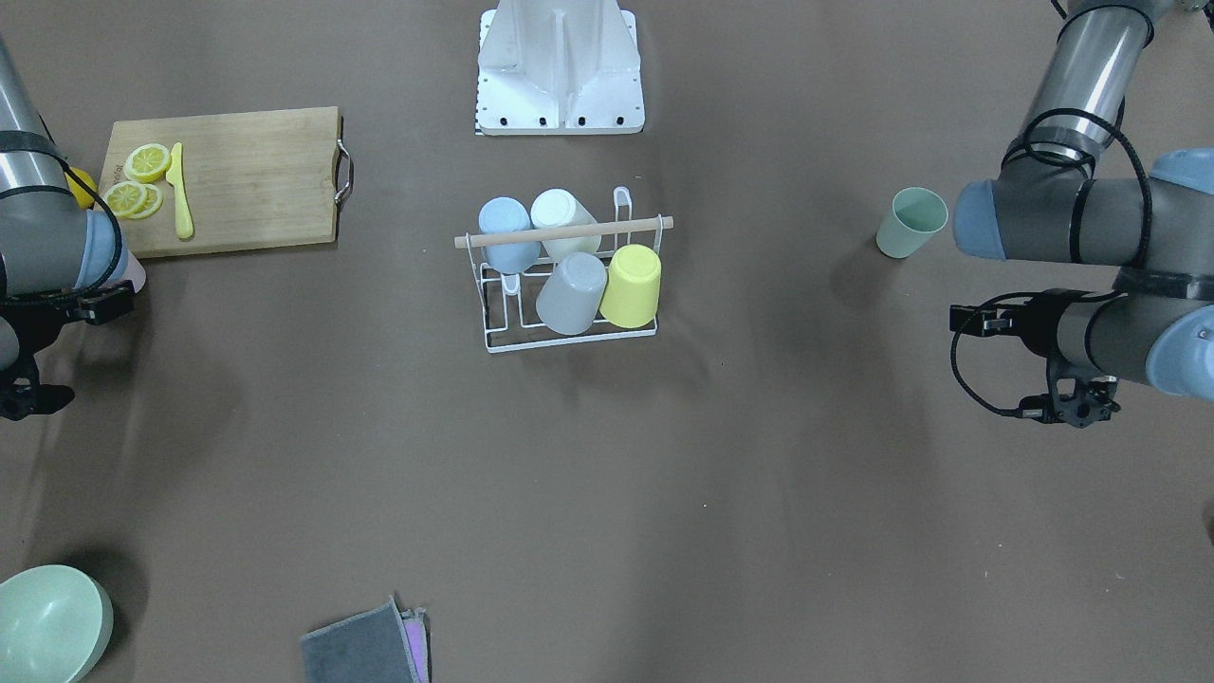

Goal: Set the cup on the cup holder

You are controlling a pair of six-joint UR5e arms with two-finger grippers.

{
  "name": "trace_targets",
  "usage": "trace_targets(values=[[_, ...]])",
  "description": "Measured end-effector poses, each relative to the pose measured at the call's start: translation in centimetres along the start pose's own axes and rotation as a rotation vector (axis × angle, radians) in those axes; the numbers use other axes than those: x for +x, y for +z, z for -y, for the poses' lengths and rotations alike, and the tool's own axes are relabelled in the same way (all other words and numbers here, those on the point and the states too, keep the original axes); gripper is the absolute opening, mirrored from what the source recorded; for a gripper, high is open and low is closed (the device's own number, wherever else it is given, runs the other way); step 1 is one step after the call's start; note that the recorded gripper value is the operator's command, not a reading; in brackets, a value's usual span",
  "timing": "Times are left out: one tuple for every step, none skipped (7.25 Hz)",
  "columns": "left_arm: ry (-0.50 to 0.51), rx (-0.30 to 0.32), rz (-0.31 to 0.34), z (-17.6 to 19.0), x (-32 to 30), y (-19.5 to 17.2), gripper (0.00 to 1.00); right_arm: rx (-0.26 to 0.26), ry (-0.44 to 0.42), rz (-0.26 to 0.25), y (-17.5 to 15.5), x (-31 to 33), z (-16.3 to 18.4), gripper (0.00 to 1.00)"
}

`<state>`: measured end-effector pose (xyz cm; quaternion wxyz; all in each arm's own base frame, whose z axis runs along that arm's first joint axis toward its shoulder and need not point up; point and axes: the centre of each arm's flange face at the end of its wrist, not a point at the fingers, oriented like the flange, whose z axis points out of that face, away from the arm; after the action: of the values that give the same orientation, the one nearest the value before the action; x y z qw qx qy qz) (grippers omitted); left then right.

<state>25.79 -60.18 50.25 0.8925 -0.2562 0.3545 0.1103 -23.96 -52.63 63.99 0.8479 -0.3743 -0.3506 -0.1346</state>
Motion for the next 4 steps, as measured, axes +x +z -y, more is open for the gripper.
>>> trace_targets(values=[[0.021, 0.004, 0.003, -0.6, 0.6, 0.4, 0.98, -0.018, 0.0, -0.004, 0.7, 0.0, -0.1, 0.97], [0.041, -0.001, 0.009, -1.2, 1.4, 1.2, 0.98, -0.033, -0.003, -0.007, 1.3, 0.0, -0.1, 0.97], [0.057, -0.014, 0.015, -1.6, 2.1, 2.4, 0.98, -0.051, -0.008, -0.015, 2.4, -0.1, -0.1, 0.97], [0.066, -0.03, 0.018, -1.9, 2.5, 3.7, 0.98, -0.069, -0.011, -0.024, 3.5, -0.3, 0.0, 0.95]])
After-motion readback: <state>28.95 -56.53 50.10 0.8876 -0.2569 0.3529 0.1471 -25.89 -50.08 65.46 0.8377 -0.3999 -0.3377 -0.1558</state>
